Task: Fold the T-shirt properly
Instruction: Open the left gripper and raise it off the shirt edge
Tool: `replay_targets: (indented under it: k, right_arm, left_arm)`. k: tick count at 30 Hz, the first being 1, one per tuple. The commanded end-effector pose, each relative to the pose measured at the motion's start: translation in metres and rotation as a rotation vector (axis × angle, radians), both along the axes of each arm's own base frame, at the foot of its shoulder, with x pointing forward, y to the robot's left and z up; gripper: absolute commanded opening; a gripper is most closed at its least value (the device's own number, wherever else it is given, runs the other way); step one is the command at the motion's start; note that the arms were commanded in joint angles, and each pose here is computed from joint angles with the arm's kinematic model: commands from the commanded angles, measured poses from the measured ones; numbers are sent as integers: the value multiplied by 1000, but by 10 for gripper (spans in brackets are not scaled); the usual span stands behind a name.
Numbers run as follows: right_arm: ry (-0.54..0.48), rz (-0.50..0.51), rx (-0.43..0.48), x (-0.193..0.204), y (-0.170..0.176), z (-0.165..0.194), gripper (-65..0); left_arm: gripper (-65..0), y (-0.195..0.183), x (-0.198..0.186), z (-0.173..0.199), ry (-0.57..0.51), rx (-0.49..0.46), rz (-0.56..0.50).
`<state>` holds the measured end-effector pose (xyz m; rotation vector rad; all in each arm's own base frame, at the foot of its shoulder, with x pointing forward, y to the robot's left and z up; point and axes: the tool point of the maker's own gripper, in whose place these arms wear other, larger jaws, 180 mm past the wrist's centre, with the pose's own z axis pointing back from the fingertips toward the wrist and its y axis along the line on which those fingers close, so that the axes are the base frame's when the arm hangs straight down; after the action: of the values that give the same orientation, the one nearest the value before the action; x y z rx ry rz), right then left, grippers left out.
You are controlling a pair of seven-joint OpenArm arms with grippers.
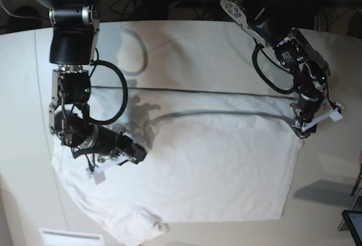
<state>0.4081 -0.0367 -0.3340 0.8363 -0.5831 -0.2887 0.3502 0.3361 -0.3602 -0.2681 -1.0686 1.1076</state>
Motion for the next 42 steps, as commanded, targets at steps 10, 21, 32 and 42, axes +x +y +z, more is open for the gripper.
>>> replay_targets:
  k: [10,21,32,42]
  right_arm:
    - [-78,7,1,19,13,19,-647]
    - [-202,-21,-96,33,11,21,-647]
    - [-131,-108,-140,28,-17,2,-377]
    - [-367,-111,-246,-10,-37,31,-402]
  left_arm:
    - [-338,6,-14,67,-54,282,-100]
    - [-339,16,-88,47,149,459,-215]
    - [-339,32,-121,34,258,506,-243]
    - [-341,26,-116,43,233,521,-253]
